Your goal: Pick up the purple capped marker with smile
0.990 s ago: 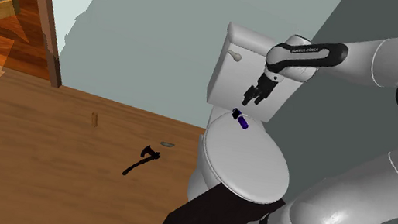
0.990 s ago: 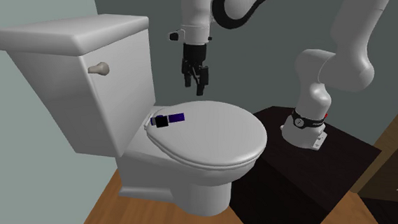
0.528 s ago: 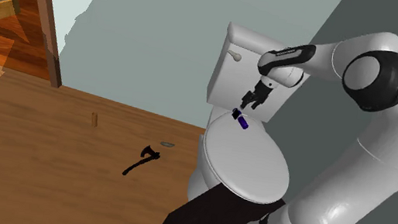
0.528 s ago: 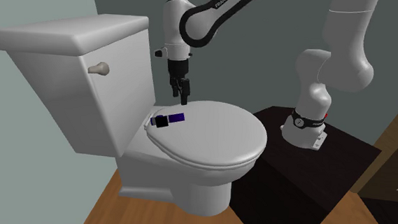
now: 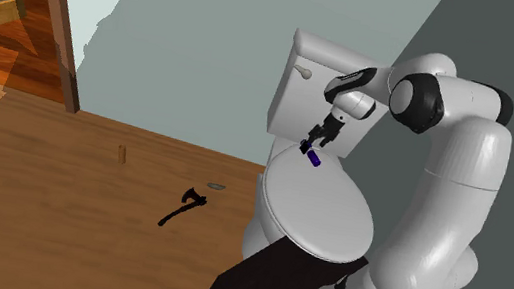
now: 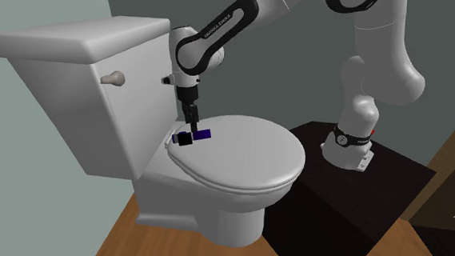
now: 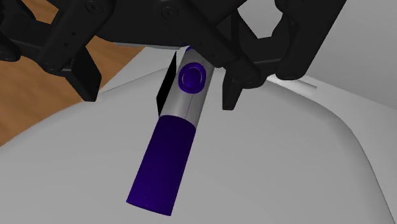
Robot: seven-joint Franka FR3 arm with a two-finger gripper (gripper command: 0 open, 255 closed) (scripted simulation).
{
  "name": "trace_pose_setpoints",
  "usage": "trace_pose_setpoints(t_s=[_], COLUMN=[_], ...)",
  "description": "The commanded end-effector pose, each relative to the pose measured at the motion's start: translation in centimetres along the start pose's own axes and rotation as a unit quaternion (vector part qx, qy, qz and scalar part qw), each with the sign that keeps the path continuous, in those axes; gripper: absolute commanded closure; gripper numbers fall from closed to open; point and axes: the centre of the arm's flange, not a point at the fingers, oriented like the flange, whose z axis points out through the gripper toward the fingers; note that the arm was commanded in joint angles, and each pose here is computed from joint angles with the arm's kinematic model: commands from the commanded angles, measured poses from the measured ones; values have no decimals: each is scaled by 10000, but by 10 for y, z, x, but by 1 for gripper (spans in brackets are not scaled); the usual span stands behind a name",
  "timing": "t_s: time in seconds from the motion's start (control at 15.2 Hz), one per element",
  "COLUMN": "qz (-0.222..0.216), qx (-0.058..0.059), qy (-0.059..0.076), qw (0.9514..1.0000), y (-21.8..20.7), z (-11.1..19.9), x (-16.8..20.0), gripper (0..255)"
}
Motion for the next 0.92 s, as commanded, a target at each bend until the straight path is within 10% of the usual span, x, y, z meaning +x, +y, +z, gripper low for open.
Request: trace_pose_setpoints(t_s=[0.0, 0.53, 0.59, 0.86], qz=[21, 21, 21, 21], qx=[30, 30, 30, 30], qy=[-2, -2, -2, -2], qw=[10000, 10000, 10000, 10000], y=[7, 13, 13, 13], z=[10, 44, 45, 45], x=[2, 2, 2, 2], gripper=[0, 0, 255, 255])
